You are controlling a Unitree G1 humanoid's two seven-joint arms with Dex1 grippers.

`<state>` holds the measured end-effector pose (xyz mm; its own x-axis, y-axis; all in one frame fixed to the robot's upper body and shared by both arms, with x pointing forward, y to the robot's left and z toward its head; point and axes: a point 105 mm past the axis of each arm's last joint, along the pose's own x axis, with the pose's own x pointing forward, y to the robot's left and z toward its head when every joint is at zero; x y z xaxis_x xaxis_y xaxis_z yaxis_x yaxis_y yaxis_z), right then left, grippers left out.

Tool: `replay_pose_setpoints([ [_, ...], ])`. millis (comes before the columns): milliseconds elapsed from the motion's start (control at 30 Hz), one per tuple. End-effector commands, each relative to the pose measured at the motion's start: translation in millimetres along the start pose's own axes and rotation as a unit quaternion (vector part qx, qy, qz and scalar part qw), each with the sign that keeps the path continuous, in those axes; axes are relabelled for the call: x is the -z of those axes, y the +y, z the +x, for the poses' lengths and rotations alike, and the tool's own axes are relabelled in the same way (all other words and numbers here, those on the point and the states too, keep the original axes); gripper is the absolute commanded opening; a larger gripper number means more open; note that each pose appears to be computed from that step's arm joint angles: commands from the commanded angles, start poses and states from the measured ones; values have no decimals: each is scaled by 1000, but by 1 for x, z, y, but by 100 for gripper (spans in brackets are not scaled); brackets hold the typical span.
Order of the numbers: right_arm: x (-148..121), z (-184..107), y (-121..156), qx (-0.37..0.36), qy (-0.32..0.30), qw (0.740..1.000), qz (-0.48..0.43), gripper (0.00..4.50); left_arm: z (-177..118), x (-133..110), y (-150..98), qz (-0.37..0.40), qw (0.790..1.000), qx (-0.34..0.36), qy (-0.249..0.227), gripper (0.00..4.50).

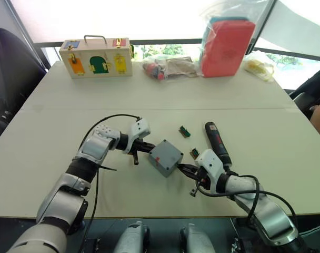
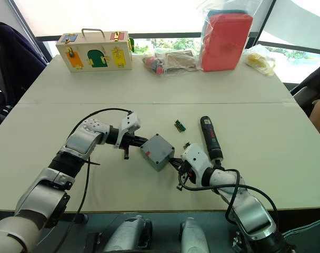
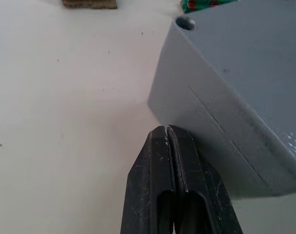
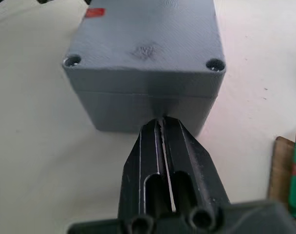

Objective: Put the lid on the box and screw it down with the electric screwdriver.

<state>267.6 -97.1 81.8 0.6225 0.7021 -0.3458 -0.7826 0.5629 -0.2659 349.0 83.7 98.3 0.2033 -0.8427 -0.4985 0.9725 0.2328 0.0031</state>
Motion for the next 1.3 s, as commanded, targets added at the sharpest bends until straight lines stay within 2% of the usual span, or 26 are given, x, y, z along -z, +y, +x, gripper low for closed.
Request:
replay_pose_setpoints([
  [33,-20,10,-2,-10,-41,999,-28,7,-3,-12,-9,10,1000,6,-22,0],
  [367,-28,30,-14,-25,-57,997,-48,7,-24,-9,-16,-6,999,-28,-24,0],
  [733,-29,31,-23,-25,-59,996,-64,7,-25,-1,-18,-25,998,-47,-28,0],
  [867,-29,22,-30,-9,-58,996,-64,7,-31,0,-13,-24,997,-59,-32,0],
  [1067,-45,-23,-46,54,-85,994,-32,7,-72,-29,2,-30,988,-109,-100,0],
  [1167,-56,-42,-52,87,-110,990,19,7,-86,-46,-5,-20,991,-84,-101,0],
  [1300,-55,-55,-65,130,-122,980,83,7,-85,-70,-23,8,994,-21,-105,0],
])
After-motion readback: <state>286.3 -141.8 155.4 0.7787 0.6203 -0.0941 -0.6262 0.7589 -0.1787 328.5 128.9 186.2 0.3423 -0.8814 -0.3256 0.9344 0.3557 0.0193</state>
